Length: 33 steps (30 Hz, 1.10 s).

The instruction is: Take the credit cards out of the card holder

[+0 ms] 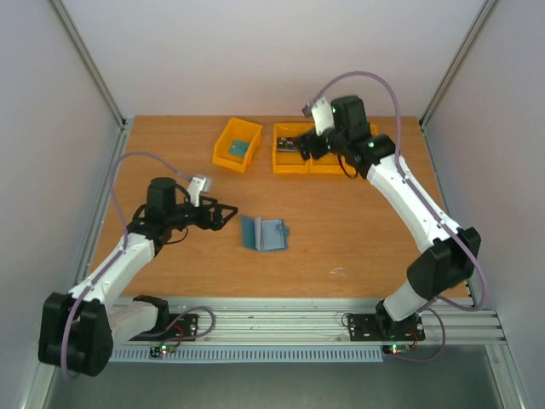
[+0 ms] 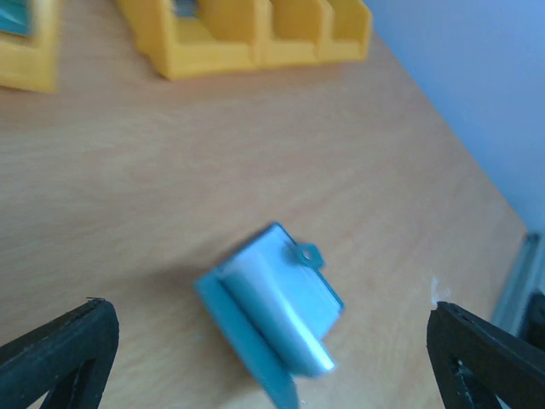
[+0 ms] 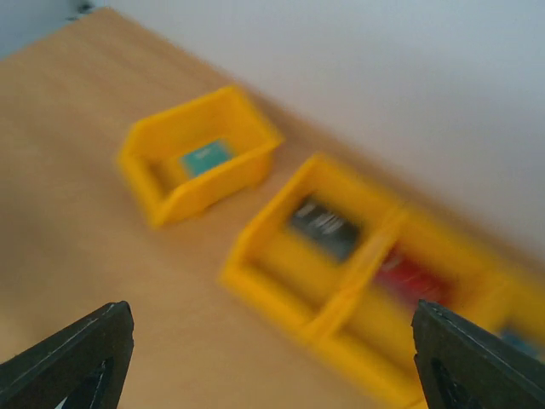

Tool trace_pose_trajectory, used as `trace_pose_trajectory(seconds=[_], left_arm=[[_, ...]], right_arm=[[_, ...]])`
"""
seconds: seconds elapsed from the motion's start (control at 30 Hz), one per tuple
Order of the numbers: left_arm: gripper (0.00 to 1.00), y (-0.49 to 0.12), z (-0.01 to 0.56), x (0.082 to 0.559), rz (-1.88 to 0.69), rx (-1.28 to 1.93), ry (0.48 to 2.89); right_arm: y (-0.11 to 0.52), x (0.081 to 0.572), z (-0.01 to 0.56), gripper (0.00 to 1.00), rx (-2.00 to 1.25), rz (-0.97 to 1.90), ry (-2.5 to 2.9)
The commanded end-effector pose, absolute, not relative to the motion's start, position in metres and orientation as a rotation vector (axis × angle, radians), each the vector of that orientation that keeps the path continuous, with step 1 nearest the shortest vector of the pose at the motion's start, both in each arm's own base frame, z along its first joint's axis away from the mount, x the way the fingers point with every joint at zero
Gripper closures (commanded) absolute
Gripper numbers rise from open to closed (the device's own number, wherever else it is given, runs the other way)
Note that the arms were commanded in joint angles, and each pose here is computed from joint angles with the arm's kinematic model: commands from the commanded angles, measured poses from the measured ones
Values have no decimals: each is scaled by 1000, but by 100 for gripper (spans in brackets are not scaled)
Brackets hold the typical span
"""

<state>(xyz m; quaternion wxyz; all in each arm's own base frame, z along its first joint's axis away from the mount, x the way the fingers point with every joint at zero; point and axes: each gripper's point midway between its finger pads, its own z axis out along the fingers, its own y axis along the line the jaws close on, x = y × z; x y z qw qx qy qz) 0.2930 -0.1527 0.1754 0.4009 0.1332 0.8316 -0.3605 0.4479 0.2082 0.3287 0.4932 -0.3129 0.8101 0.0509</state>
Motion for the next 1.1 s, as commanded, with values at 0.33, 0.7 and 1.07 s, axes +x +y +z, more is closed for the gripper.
trace_pose_trajectory(seconds=[0.33, 0.7, 1.07], left_arm=[[1, -227, 98, 278, -1094, 606, 2511], [1, -242, 52, 278, -996, 688, 2599], [97, -248, 41, 279, -960, 728, 2594]], right_arm=[[274, 293, 96, 37, -269, 1131, 2727], [283, 273, 26, 70, -231, 1046, 2980], [278, 277, 39, 73, -382, 973, 2938]])
